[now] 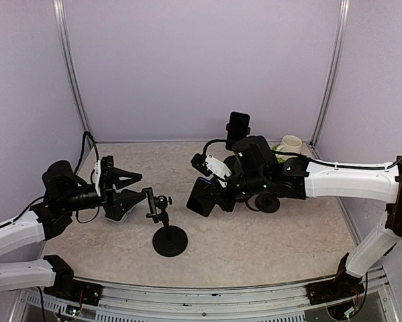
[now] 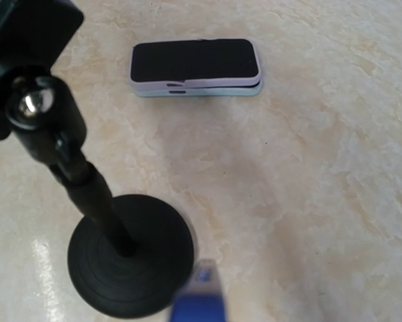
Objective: Place the phone on the phone stand
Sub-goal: Adjust the phone stand at the center of the board.
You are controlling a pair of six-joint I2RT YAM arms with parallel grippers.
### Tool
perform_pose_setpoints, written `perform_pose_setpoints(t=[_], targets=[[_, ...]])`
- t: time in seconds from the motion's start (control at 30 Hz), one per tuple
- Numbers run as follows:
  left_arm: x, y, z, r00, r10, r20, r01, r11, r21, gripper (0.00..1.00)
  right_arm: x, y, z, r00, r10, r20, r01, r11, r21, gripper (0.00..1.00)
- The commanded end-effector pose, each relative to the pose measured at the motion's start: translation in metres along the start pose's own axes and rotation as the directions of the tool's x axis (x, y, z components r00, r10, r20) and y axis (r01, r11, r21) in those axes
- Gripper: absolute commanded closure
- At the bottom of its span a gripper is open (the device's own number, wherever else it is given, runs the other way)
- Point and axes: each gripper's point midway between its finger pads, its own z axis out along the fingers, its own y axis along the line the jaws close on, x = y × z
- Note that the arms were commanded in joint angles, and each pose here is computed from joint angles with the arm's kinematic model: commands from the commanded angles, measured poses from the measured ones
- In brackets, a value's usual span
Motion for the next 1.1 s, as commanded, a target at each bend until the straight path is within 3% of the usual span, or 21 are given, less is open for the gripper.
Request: perform_pose_setpoints(t=[0.0, 0.27, 0.83, 1.07], targets=[[-0.007, -0.003, -0.005, 0.999, 0.036, 0.036, -0.036, 0.999, 0.015, 0.44, -0.025, 0.002, -0.014, 0.996, -0.008, 0.092, 0.008, 1.0, 0.001, 1.0], [0.006, -0.003, 0.0, 1.0, 0.008, -0.014, -0.008, 0.999, 0.048, 0.49, -0.025, 0.002, -0.013, 0.996, -0.008, 0.093, 0.008, 1.0, -0.003, 1.0], [0.021, 0.004, 0.004, 0.999, -0.017, -0.046, 0.02, 0.998, 0.057, 0.7, -0.025, 0.003, -0.011, 0.996, -0.002, 0.088, 0.003, 1.0, -0.012, 1.0], [0.019, 0.002, 0.004, 0.999, -0.014, -0.038, 0.017, 0.997, 0.07, 0.89, -0.024, 0.003, -0.009, 0.997, -0.006, 0.081, 0.007, 1.0, -0.012, 1.0]])
